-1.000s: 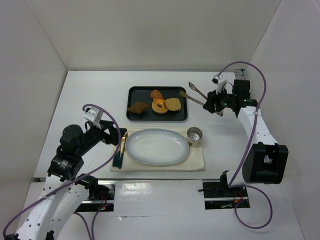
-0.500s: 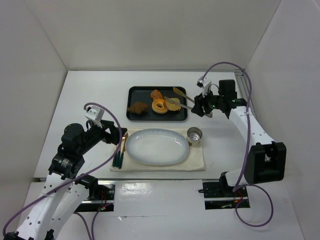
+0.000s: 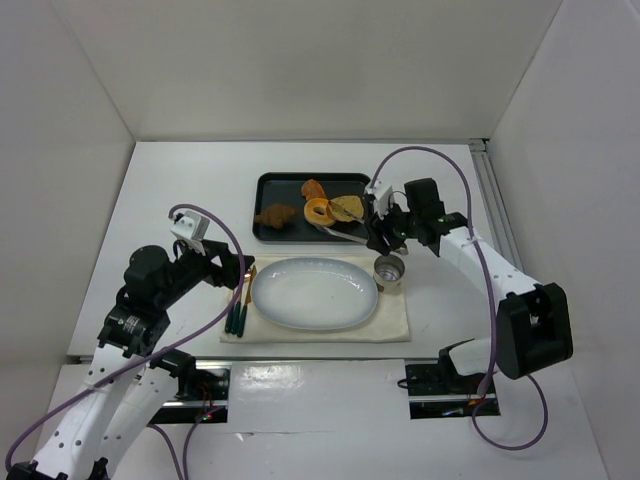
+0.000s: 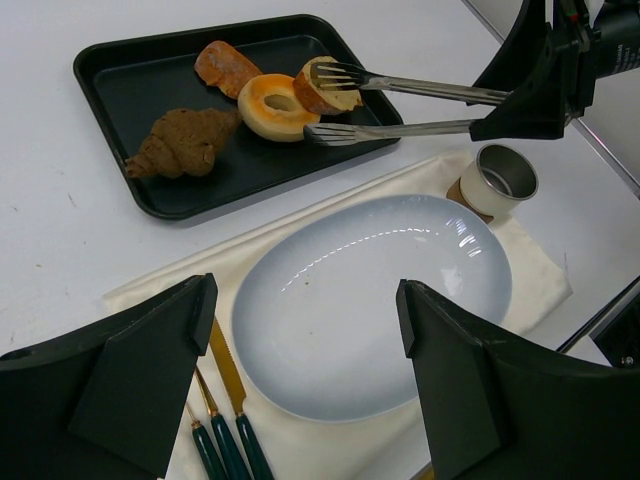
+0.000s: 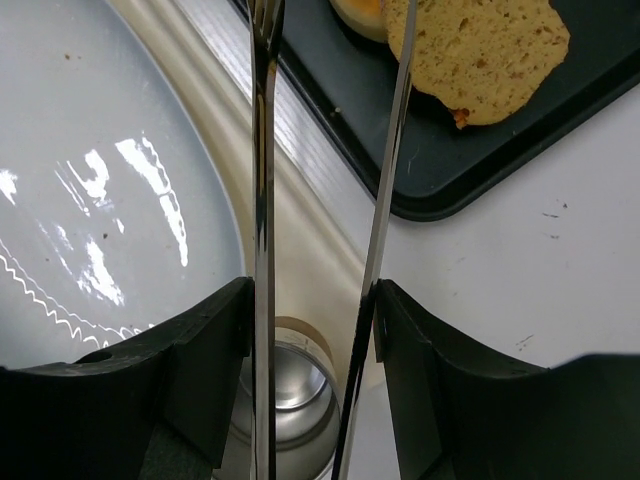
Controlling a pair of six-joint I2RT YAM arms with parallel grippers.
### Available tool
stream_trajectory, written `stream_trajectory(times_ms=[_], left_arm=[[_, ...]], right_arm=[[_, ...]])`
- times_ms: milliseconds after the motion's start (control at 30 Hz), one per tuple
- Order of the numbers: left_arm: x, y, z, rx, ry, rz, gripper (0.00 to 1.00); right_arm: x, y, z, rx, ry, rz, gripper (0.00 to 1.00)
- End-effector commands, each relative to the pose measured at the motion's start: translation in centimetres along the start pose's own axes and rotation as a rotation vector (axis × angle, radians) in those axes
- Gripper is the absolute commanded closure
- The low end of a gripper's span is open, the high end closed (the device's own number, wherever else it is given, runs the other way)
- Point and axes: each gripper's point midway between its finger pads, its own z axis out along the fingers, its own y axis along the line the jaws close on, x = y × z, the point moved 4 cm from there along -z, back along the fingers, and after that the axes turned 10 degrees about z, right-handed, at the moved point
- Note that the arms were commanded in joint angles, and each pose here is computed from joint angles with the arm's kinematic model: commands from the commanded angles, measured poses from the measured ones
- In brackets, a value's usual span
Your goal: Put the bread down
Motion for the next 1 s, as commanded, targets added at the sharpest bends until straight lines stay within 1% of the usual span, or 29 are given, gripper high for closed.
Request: stream_trajectory(times_ms=[0,467,967], left_arm=[[-1.0,0.0,0.0,0.005,-0.046,0.030,0.10],[-0.9,0.0,0.2,0.005,-0.038,0.028,0.10],[-0.9,0.0,0.2,0.005,-0.038,0.028,0.10]], right_arm=[[-2.2,-0.2,-0.6,0.070,-0.100,-0.064,0.40],[-4.0,-0.1,-2.3,0.106,-0.170,-0.096,0.40],[-2.5,-1.0,-0.1,0.130,-0.140,-0.089,0.40]])
